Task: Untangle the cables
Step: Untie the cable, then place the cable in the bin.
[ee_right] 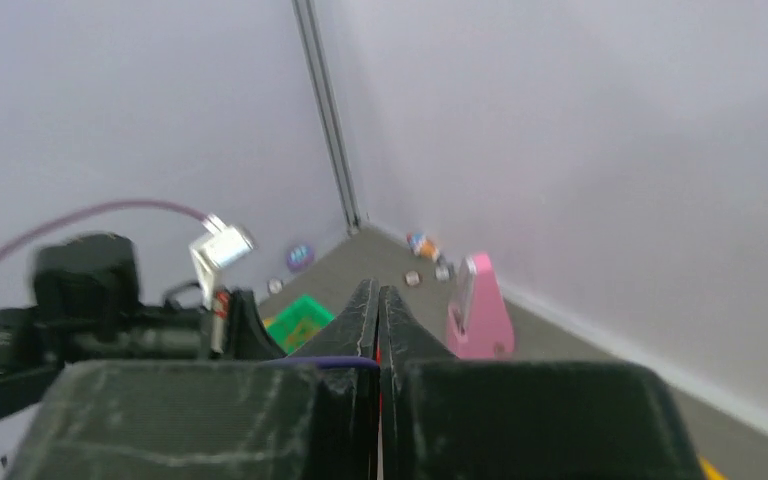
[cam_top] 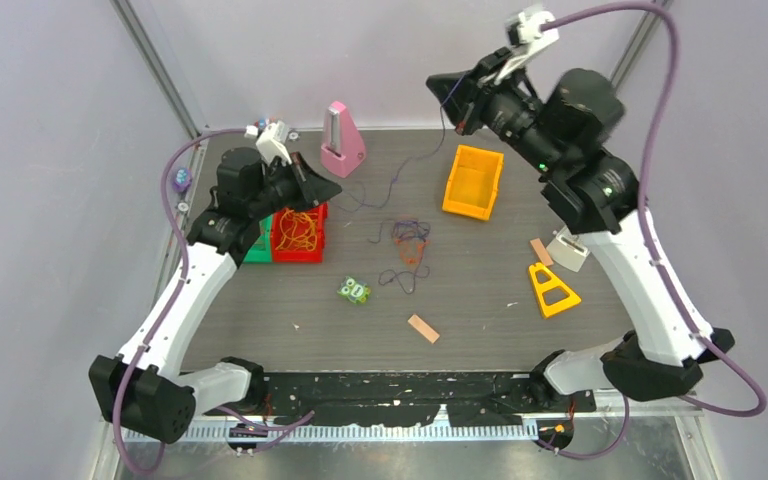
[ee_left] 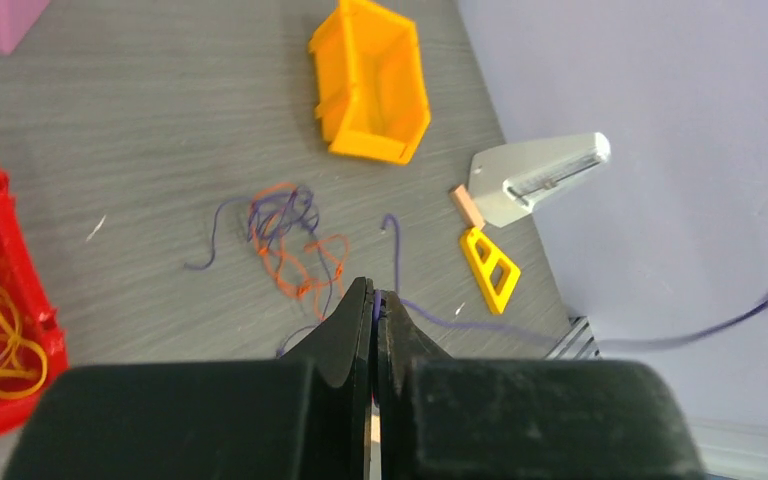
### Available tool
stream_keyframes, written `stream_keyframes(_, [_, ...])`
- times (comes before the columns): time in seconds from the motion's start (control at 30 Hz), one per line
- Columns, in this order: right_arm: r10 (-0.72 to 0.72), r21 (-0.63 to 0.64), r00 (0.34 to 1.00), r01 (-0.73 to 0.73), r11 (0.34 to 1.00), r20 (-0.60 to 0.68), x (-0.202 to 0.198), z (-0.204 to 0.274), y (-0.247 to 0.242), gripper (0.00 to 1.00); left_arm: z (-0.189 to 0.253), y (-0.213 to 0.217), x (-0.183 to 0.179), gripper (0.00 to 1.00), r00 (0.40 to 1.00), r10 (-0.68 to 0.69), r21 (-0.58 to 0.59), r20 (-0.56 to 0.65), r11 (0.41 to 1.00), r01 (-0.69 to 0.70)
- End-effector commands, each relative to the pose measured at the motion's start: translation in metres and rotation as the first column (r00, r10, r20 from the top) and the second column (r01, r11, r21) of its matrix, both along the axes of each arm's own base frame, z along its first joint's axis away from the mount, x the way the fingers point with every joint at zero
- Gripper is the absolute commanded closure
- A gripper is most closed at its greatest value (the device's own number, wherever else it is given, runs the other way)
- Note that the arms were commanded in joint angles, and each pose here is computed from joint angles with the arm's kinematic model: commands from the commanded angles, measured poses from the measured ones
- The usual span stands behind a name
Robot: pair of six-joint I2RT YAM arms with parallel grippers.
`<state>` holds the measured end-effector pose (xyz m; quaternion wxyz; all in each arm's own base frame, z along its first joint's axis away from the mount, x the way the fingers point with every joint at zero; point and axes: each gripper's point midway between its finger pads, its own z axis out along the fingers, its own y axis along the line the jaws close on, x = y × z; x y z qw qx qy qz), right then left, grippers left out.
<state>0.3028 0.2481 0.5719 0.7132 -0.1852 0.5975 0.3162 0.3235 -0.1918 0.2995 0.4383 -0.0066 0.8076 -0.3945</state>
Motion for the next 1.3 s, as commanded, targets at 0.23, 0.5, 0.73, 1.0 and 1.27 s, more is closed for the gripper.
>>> stream_keyframes(0.23, [-0.167,-0.131,0.890,0.122,0.984,-0.425,0.084,-0.159,-0.027,0.94,0.054,-0.064,0.029,1.00,0.974,-0.121,-0.057,0.192,0.989,0.134])
stream_keyframes(0.5, [-0.275,-0.239,0.795,0.168,0.956,-0.540,0.129,-0.226,-0.054,0.94,0.028,-0.145,0.085,1.00,0.972,-0.198,-0.062,0.124,0.976,0.207])
stream_keyframes(0.73, [-0.402,-0.310,0.714,0.265,0.913,-0.573,0.176,-0.254,-0.087,0.94,0.013,-0.211,0.144,1.00,0.963,-0.246,-0.227,0.114,0.937,0.266])
stream_keyframes(1.0, [-0.554,-0.383,0.644,0.401,0.832,-0.529,0.216,-0.261,-0.138,0.94,-0.040,-0.272,0.195,1.00,0.963,-0.268,-0.337,-0.003,0.907,0.251])
stream_keyframes(1.27, [-0.651,-0.476,0.570,0.447,0.758,-0.501,0.242,-0.292,-0.166,0.94,-0.096,-0.287,0.198,0.68,0.969,-0.223,-0.283,-0.105,0.941,0.185])
